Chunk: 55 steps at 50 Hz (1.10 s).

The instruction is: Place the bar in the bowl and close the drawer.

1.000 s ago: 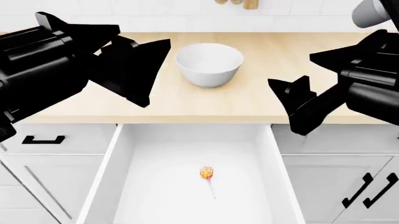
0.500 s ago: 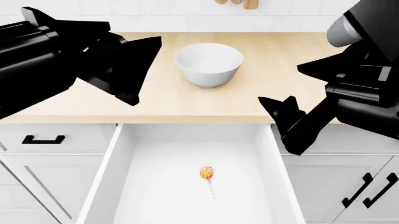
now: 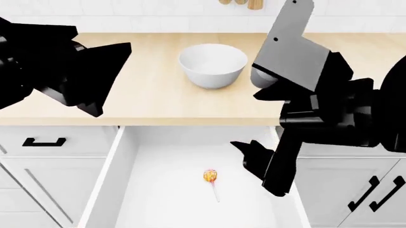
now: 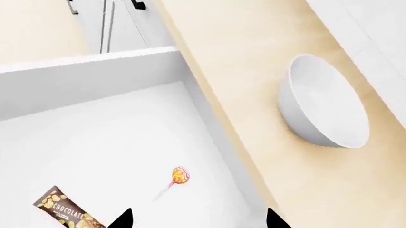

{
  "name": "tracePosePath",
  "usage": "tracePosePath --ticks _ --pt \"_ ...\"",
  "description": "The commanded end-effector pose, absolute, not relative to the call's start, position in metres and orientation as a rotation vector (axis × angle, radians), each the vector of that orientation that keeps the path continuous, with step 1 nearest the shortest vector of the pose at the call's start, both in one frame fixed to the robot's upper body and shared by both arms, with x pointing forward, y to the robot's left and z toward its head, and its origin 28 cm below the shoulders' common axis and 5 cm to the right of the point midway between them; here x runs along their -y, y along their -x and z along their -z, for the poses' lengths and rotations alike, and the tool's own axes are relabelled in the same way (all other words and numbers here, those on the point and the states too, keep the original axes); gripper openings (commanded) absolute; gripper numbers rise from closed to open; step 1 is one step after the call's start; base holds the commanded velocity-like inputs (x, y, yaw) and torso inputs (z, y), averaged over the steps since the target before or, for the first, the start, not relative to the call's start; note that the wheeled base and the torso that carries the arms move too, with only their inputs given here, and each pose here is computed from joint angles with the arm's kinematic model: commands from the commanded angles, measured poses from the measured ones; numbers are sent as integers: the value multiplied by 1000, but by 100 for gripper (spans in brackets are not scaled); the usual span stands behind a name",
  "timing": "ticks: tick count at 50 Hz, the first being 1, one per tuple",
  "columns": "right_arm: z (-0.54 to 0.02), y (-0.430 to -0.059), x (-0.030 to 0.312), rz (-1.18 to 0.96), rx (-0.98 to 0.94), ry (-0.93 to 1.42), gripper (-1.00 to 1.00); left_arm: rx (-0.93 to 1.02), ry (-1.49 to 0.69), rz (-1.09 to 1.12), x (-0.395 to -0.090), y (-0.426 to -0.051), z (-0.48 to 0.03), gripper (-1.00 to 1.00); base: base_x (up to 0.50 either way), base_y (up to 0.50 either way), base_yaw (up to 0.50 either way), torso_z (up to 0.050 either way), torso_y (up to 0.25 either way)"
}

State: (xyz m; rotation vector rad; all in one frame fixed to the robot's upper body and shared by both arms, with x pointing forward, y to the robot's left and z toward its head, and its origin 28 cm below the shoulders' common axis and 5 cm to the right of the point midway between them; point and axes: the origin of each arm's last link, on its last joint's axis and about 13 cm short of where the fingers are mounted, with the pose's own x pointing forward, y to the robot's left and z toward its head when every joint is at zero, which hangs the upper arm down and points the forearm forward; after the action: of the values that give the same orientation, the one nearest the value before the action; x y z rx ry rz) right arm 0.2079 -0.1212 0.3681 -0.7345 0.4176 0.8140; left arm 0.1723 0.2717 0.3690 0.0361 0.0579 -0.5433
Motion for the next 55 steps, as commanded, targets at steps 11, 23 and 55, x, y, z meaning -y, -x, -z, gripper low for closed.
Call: tracePosePath --ticks 11,23,55 --pt "-365 -215 80 -1142 -629 959 100 -73 -44 564 -282 -167 -363 100 0 0 0 0 0" --pt "-335 -223 66 -1279 -702 961 100 -89 -36 591 -281 -168 -359 100 0 0 0 0 0" --pt "-268 -229 48 -1418 -777 983 100 -109 -40 596 -282 -170 -355 100 0 0 0 0 0"
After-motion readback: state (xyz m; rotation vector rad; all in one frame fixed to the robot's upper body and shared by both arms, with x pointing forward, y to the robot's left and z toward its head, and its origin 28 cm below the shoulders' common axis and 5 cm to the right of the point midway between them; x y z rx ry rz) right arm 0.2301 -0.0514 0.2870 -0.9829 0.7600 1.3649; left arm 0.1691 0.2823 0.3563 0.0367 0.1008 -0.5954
